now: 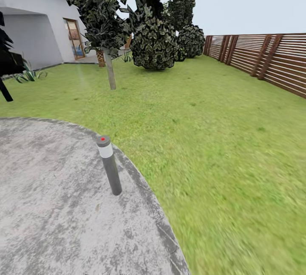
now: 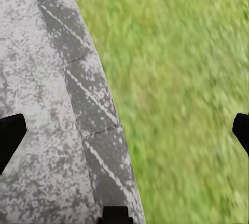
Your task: Pick up the pesticide atomizer in the garden and spray insectifuge to fully cover both potted plants in the garden.
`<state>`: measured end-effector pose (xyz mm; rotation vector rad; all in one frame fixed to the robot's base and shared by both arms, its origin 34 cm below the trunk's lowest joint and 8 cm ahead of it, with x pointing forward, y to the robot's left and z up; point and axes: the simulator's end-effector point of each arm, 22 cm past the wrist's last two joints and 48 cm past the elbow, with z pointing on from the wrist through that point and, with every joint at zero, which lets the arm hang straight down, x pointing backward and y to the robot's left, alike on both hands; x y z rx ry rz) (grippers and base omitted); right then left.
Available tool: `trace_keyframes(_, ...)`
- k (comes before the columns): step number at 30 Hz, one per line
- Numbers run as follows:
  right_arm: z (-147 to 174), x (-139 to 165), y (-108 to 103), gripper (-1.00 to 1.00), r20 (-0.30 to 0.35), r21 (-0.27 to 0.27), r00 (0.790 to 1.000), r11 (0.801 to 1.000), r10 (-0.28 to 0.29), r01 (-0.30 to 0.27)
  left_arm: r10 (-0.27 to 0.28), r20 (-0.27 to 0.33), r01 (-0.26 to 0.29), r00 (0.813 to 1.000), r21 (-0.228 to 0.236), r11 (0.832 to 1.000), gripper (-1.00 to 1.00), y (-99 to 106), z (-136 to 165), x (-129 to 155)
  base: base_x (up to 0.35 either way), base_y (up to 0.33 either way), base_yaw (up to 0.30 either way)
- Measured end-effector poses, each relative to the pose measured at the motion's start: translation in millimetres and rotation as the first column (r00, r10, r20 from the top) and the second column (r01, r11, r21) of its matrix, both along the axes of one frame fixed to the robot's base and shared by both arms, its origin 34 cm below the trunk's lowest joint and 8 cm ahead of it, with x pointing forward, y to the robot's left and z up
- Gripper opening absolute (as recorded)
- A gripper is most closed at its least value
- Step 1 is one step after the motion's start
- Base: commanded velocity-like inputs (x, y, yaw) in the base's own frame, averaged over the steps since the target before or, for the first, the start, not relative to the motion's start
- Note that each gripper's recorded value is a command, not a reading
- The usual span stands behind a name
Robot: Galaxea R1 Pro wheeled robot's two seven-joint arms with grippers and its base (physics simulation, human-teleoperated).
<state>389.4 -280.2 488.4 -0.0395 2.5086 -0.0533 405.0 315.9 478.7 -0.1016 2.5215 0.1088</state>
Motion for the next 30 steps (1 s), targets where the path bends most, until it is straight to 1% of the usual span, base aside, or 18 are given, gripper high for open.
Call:
trace_keyframes(2,0,0,0,1.0,0.001,0.0,1.0,1.0,0.0,0.0,0.002,0.0,-0.002,1.0,0.001,1.0,1.0,0,0,0,0.006,0.0,0.278)
trace_keyframes(3,0,0,0,1.0,0.001,0.0,1.0,1.0,0.0,0.0,0.012,0.001,-0.012,1.0,0.004,1.0,1.0,3,0,0,0.002,0.0,0.278)
trace_keyframes(4,0,0,0,1.0,0.001,0.0,1.0,1.0,0.0,0.0,0.089,0.006,-0.089,0.996,0.016,0.996,1.0,19,2,-1,0.001,0.0,0.278)
trace_keyframes(5,0,0,0,1.0,0.001,0.0,1.0,1.0,0.0,0.0,0.131,0.01,-0.131,0.991,0.021,0.991,1.0,27,2,-2,0.001,0.0,0.278)
trace_keyframes(8,1,1,0,1.0,0.003,0.0,1.0,1.0,-0.001,0.001,0.187,0.016,-0.188,0.982,0.026,0.982,1.0,39,4,-4,0.0,0.0,0.277)
trace_keyframes(11,1,1,0,1.0,0.005,0.0,1.0,1.0,-0.001,0.001,0.196,0.019,-0.196,0.98,0.022,0.98,1.0,39,4,-4,0.0,0.0,0.275)
trace_keyframes(15,2,2,0,1.0,0.007,0.0,1.0,1.0,-0.001,0.001,0.176,0.019,-0.176,0.984,0.022,0.984,1.0,35,5,-2,0.0,0.0,0.274)
trace_keyframes(18,2,3,0,1.0,0.009,0.0,1.0,1.0,-0.001,0.001,0.17,0.022,-0.171,0.985,0.024,0.985,1.0,34,5,-1,0.051,-0.015,0.274)
trace_keyframes(24,3,4,0,1.0,0.014,0.0,1.0,1.0,-0.001,0.001,0.169,0.026,-0.17,0.985,0.029,0.985,1.0,38,7,0,0.243,-0.106,0.274)
trace_keyframes(30,4,5,0,1.0,0.017,0.0,1.0,1.0,-0.001,0.001,0.168,0.029,-0.168,0.985,0.026,0.985,1.0,36,8,1,0.307,-0.129,0.274)
